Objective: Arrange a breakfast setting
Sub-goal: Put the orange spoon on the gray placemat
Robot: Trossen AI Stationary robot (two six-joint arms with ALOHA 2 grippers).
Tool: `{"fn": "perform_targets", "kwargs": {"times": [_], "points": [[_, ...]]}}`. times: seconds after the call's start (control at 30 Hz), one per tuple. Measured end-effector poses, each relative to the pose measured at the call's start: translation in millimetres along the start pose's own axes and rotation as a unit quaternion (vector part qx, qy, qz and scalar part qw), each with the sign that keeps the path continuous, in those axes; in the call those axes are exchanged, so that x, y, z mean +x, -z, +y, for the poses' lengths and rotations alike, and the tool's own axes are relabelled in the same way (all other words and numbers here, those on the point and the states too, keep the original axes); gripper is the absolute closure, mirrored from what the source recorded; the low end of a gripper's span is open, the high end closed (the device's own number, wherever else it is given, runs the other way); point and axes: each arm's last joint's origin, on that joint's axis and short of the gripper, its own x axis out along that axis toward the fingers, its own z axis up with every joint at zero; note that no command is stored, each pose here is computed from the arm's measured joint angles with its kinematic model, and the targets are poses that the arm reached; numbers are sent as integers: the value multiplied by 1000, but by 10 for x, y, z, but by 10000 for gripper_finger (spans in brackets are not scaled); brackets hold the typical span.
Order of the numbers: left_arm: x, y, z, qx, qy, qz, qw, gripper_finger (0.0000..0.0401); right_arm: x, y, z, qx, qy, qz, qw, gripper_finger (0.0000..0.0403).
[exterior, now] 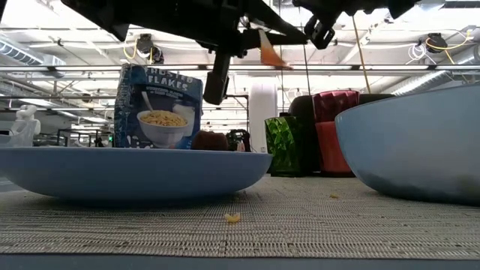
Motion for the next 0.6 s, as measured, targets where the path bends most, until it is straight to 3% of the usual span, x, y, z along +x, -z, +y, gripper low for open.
{"fn": "perform_targets", "kwargs": {"times": [0.27, 0.43, 0.6], "points": [[0, 2, 5, 0, -2, 1, 1000, 398, 211, 74, 104, -14, -35, 11, 999, 218], [-1, 5, 11, 0, -5, 4, 1000, 398, 302, 88, 91, -20, -38, 6, 999, 203], [-1, 5, 11, 0, -5, 4, 1000, 398, 407, 156, -6, -10, 10, 16, 1000, 202]]}}
